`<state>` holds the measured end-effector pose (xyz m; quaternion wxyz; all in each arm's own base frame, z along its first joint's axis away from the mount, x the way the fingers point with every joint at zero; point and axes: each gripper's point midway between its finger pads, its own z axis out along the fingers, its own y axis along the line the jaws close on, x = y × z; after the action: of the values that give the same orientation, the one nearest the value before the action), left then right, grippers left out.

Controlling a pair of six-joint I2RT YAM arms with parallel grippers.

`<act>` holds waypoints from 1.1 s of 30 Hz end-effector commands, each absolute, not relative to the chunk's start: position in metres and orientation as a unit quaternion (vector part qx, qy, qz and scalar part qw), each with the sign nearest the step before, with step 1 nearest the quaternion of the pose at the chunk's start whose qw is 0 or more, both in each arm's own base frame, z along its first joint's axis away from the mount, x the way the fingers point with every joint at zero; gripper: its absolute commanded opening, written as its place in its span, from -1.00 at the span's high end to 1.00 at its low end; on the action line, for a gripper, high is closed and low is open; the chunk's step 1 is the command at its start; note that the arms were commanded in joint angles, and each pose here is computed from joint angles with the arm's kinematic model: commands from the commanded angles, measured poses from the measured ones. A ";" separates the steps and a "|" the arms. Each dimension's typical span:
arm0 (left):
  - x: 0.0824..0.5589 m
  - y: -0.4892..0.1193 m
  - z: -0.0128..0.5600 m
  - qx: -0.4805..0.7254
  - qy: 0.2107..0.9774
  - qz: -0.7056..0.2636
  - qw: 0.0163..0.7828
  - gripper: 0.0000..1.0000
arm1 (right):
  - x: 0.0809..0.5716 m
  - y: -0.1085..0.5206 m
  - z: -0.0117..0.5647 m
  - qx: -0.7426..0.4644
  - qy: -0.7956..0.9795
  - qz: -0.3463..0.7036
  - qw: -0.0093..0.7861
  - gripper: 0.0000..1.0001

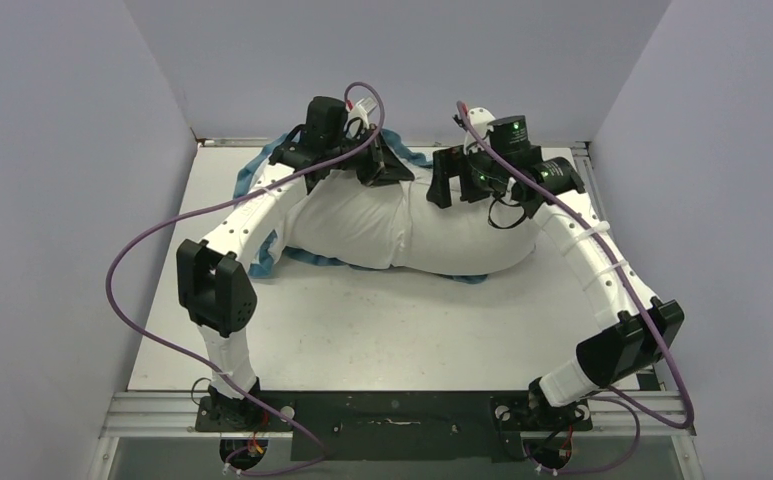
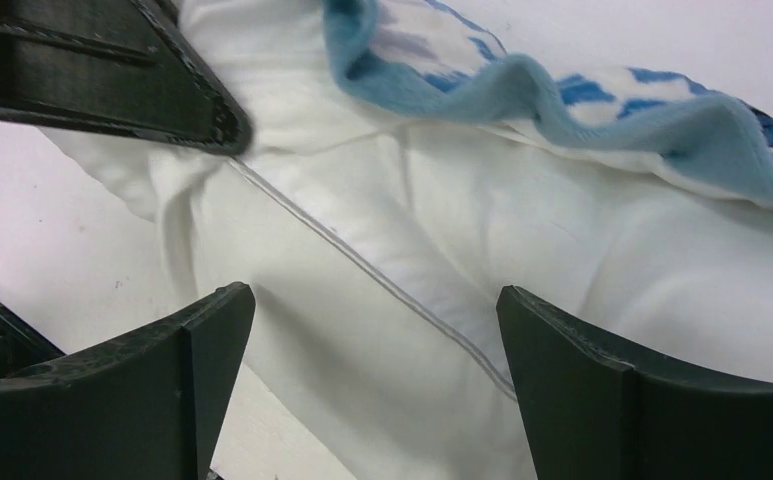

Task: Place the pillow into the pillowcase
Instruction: Stuff the pillow into the pillowcase.

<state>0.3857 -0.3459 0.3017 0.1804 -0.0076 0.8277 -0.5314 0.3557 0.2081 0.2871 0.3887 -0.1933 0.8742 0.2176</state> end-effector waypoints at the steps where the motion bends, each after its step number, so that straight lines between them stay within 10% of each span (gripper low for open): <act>1: 0.392 -0.342 0.347 0.022 0.798 -0.555 0.236 1.00 | 0.342 0.187 0.262 -0.207 0.891 0.189 0.357 -0.79; 6: 0.386 -0.340 0.359 0.038 0.801 -0.543 0.249 1.00 | 0.326 0.197 0.221 -0.203 0.896 0.255 0.303 -0.88; 11: 0.368 -0.349 0.383 0.083 0.791 -0.556 0.241 1.00 | 0.334 0.225 0.235 -0.166 0.861 0.380 0.294 0.86; 14: 0.359 -0.349 0.399 0.104 0.781 -0.567 0.241 0.80 | 0.346 0.235 0.244 -0.126 0.852 0.412 0.297 0.90; 21: 0.374 -0.275 0.381 0.067 0.869 -0.330 0.363 -0.97 | 0.355 0.238 0.241 -0.073 0.858 0.420 0.286 0.89; 33: 0.336 -0.311 0.341 0.183 0.886 -0.129 0.405 -0.92 | 0.353 0.234 0.227 -0.059 0.873 0.405 0.265 0.90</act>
<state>0.3423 -0.3077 0.3475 0.3656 0.1306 0.8933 -0.2266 0.3571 0.2272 0.2439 0.2979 -0.0710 0.8634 0.4009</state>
